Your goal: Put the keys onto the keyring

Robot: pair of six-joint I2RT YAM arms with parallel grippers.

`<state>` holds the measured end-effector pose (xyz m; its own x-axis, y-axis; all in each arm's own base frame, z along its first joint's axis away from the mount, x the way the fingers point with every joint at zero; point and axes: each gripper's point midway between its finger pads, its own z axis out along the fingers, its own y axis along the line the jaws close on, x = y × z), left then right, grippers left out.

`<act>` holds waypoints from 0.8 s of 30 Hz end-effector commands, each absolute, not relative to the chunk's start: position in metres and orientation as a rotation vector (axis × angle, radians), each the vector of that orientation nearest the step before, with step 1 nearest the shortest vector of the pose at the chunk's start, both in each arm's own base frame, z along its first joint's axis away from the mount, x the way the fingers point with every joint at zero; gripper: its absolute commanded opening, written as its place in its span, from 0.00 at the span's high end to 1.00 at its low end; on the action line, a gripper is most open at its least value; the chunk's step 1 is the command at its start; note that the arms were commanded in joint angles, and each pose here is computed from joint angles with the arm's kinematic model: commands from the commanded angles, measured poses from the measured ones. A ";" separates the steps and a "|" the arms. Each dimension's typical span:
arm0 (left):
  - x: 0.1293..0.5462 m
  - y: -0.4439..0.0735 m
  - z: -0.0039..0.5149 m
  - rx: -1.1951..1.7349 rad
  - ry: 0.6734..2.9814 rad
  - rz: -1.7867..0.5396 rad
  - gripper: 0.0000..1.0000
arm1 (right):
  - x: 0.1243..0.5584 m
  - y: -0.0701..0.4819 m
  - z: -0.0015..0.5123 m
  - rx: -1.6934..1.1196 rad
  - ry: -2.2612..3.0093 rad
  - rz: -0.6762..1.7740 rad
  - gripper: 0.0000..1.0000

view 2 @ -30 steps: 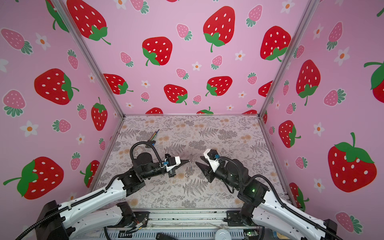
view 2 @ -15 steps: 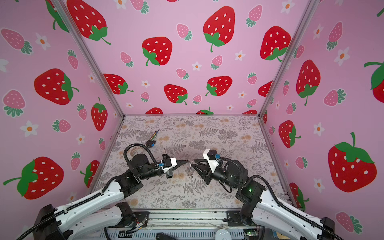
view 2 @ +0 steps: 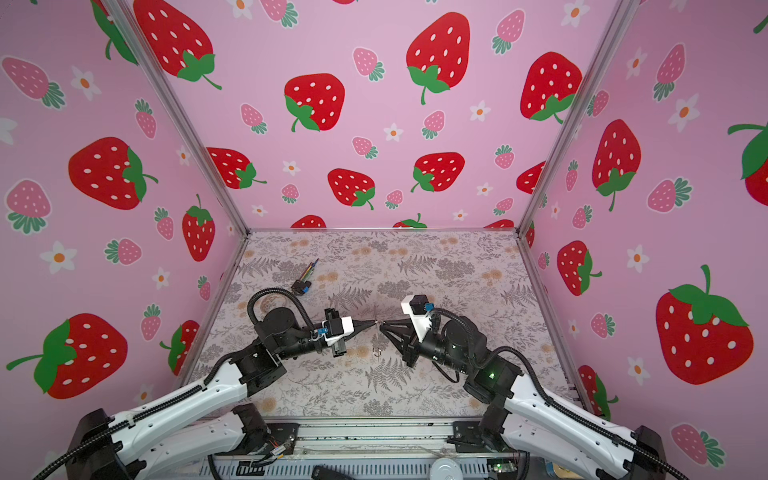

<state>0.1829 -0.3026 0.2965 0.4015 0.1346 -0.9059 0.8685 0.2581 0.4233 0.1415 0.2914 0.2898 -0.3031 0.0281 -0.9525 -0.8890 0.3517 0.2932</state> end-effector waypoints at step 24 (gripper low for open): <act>0.186 -0.298 0.306 1.201 1.023 -0.592 1.00 | 0.146 0.286 0.305 -0.691 1.588 1.230 0.94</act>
